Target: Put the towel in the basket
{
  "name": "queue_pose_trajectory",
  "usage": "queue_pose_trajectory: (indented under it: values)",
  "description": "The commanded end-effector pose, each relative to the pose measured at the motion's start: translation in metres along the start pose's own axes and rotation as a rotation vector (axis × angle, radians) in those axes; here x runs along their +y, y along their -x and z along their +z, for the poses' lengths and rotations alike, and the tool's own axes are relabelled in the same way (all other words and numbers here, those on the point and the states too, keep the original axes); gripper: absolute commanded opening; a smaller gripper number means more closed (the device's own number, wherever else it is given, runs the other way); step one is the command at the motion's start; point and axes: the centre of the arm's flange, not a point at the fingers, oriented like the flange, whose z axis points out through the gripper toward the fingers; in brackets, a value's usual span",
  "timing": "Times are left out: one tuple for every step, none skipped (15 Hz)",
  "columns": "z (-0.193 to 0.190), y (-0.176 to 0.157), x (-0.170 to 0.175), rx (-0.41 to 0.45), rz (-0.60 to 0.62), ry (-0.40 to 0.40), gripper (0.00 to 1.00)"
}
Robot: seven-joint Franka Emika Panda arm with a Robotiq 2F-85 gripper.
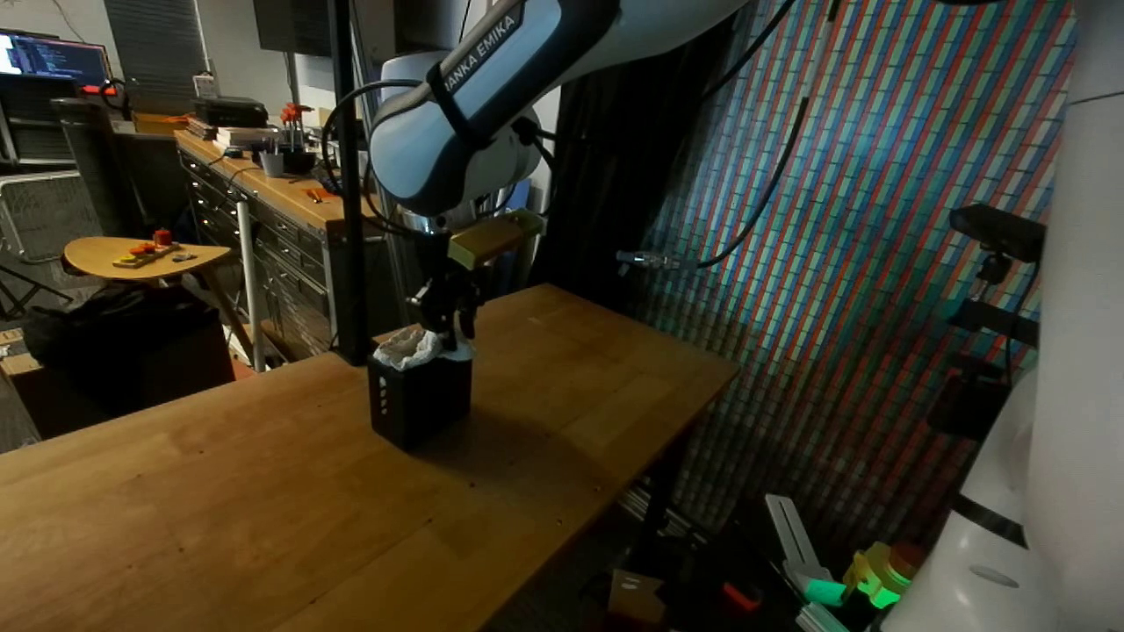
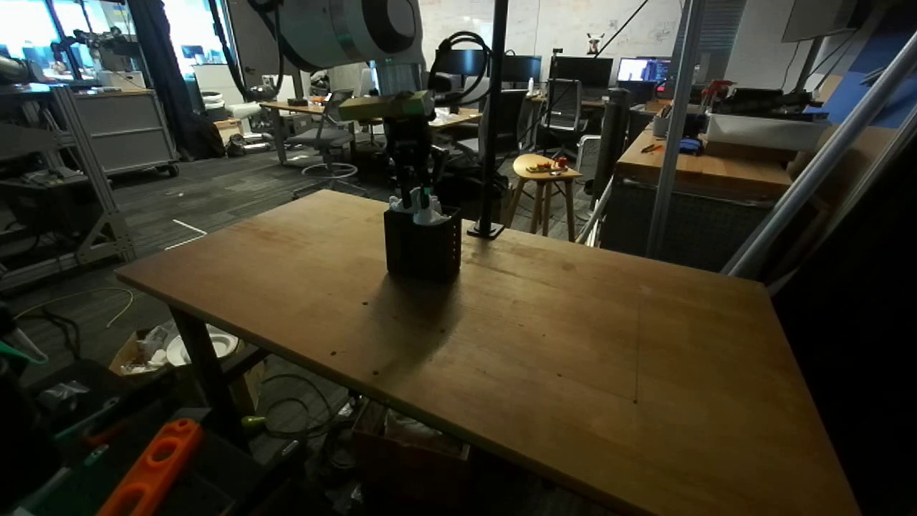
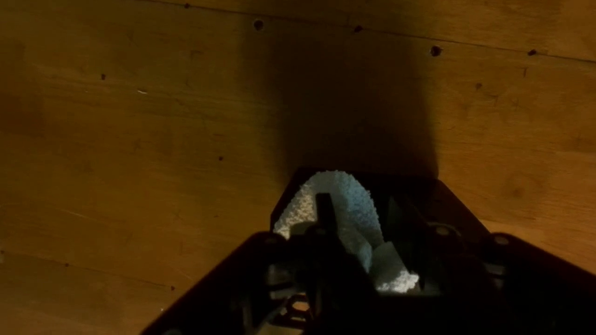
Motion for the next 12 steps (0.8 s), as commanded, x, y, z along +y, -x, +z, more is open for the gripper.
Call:
queue_pose_trajectory:
  values:
    - [0.003, -0.004, 0.002, 0.036, 0.001, -0.019, 0.52]
    - [0.005, -0.005, 0.001, 0.037, 0.0, -0.022, 0.49]
    - [0.007, -0.006, 0.001, 0.038, 0.0, -0.024, 0.51]
    - [0.009, -0.006, 0.0, 0.04, -0.001, -0.025, 0.51]
    - [0.01, -0.006, 0.0, 0.04, -0.001, -0.027, 0.45]
    - [0.012, -0.007, 0.0, 0.04, 0.0, -0.028, 0.26]
    - [0.013, -0.007, 0.0, 0.041, -0.001, -0.027, 0.22]
    - [0.014, -0.007, 0.0, 0.042, -0.001, -0.027, 0.14]
    - [0.014, -0.008, -0.001, 0.04, -0.001, -0.023, 0.08]
    - [0.011, -0.008, -0.001, 0.041, -0.003, -0.019, 0.07]
    - [0.009, -0.009, -0.001, 0.042, -0.002, -0.016, 0.03]
    - [0.003, -0.012, -0.002, 0.048, -0.004, -0.006, 0.04]
